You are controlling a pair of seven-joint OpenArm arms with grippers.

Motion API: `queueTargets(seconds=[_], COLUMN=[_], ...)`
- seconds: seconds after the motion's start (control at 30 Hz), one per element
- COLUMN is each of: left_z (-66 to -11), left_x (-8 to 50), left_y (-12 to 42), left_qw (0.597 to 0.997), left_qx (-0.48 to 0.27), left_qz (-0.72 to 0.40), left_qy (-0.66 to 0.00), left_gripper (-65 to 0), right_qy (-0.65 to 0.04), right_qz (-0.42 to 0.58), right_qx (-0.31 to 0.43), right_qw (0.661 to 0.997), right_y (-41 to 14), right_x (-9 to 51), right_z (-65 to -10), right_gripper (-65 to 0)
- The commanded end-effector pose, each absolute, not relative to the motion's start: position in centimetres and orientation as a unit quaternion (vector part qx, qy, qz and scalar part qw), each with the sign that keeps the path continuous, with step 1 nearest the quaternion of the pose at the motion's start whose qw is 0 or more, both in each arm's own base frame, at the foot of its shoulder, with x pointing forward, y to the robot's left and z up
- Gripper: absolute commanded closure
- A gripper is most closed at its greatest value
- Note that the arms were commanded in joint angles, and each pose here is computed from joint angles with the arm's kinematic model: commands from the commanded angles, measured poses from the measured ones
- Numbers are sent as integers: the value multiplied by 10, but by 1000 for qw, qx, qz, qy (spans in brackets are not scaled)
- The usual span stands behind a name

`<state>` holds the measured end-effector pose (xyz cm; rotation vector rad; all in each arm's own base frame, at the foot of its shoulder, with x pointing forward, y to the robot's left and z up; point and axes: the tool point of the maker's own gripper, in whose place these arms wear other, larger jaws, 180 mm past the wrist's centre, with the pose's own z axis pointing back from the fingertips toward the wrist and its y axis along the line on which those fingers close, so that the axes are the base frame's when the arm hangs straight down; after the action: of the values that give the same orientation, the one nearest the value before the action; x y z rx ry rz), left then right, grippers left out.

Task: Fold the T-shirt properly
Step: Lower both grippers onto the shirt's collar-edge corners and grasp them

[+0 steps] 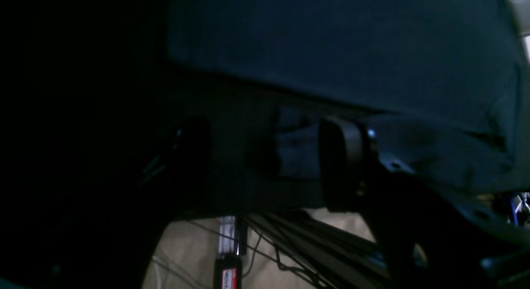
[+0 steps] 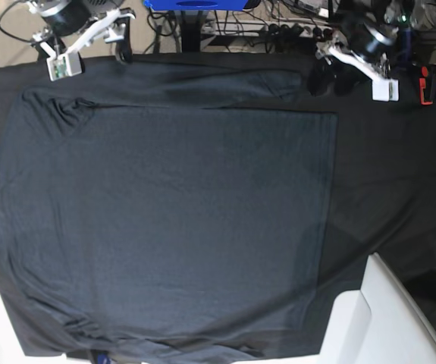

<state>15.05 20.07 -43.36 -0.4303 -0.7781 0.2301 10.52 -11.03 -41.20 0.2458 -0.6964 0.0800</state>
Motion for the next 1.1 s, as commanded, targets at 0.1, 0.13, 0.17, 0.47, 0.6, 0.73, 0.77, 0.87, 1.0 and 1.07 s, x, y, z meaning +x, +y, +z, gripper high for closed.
queueTargets(seconds=[0.1,0.13,0.17,0.47,0.6,0.73,0.77,0.87,1.0,1.07], left_z=[-446,-450,-454,-483,-485,-485,-486,-492,-497,-496], left_x=[152,153,153,153,157,158,156,161,158,158], left_y=[193,194,189,154,139,139,140,143,148,147], left_qw=[892,893,893,902,900,899,900,902,906,904], left_qx=[-221,-220,-224,-253,-268,-267,-266,-262,-255,-257], left_qz=[138,141,144,132,126,127,128,129,133,135], left_qy=[-369,-366,-362,-325,-321,-322,-320,-317,-312,-313], left_gripper=[-397,-397,-395,-392,-390,-375,-347,-181,0,0], right_qy=[-363,-364,-367,-380,-388,-404,-412,-436,-404,-378], right_qz=[41,41,42,45,34,-5,-19,-71,-140,-183], right_qx=[121,121,121,119,98,52,37,11,10,15], right_qw=[923,923,921,916,916,913,910,897,904,907], right_y=[-111,-111,-111,-112,-129,-166,-178,-215,-257,-278], right_x=[115,116,119,131,137,146,150,161,167,165], right_z=[-401,-401,-400,-397,-396,-391,-388,-378,-387,-400], right_gripper=[-501,-501,-501,-501,-501,-501,-501,-501,-501,-501])
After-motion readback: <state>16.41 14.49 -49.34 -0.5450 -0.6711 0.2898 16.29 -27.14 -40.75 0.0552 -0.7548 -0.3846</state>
